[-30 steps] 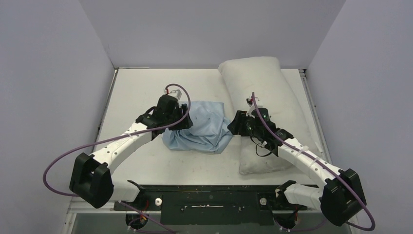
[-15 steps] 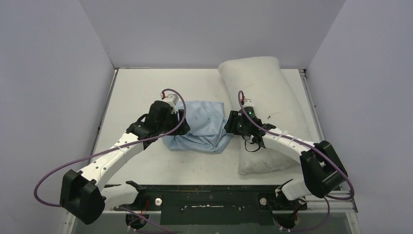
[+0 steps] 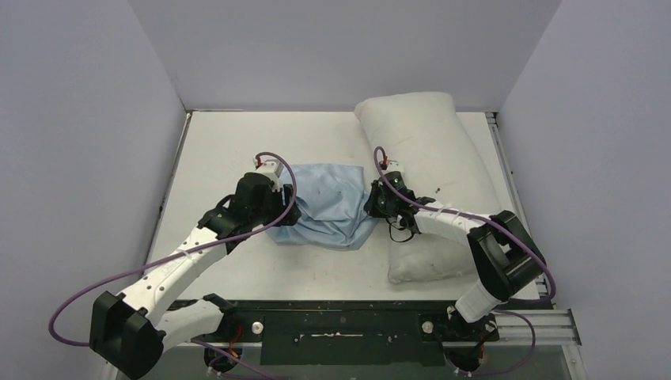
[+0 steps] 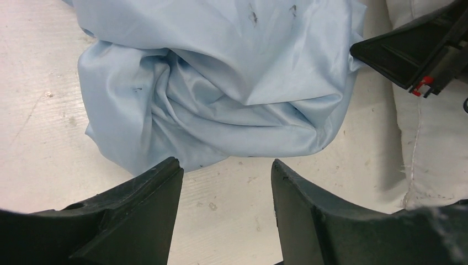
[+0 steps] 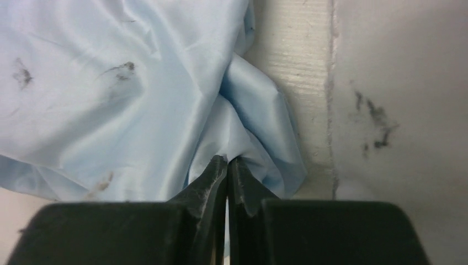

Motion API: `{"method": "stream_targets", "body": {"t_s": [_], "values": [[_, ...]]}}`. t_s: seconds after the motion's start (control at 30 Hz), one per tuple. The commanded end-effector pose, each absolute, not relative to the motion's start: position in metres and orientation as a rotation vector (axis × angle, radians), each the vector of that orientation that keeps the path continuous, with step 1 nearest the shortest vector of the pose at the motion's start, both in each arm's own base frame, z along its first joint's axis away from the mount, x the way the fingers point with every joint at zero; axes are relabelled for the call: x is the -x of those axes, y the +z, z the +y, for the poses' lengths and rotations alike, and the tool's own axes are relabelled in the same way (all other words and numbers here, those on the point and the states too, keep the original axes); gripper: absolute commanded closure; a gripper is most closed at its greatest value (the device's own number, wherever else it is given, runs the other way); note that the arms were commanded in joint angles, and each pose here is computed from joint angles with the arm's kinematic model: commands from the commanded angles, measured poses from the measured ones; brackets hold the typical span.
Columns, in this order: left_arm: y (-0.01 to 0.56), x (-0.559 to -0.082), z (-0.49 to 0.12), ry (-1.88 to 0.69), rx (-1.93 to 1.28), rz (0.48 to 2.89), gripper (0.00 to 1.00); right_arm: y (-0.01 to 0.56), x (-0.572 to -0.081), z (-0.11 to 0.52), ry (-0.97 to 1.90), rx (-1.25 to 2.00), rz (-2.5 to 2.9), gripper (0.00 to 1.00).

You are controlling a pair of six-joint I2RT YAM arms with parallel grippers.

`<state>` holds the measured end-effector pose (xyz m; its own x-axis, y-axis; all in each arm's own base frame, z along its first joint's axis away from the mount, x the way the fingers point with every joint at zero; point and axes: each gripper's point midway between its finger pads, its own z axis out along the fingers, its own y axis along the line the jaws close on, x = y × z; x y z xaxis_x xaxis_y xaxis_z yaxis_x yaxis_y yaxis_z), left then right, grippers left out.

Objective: Put the pillow into the pillowcase

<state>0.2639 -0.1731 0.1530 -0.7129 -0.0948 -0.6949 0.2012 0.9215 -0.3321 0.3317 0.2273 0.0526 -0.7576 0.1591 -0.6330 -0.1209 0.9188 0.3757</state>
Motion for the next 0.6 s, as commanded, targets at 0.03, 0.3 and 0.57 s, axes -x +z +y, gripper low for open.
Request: {"method": "stream_targets", "body": {"t_s": [0.03, 0.3, 0.57], "values": [[0.176, -0.283, -0.180, -0.505, -0.017, 2.267, 0.43, 0.122, -0.327, 0.259, 0.663, 0.145, 2.187, 1.00], [0.217, -0.316, -0.234, -0.721, -0.091, 2.188, 0.43, 0.178, -0.270, 0.279, 0.822, 0.241, 2.033, 1.00], [0.184, -0.318, -0.303, -0.993, -0.250, 2.287, 0.43, 0.190, -0.240, 0.273, 0.890, 0.221, 1.985, 1.00]]}}
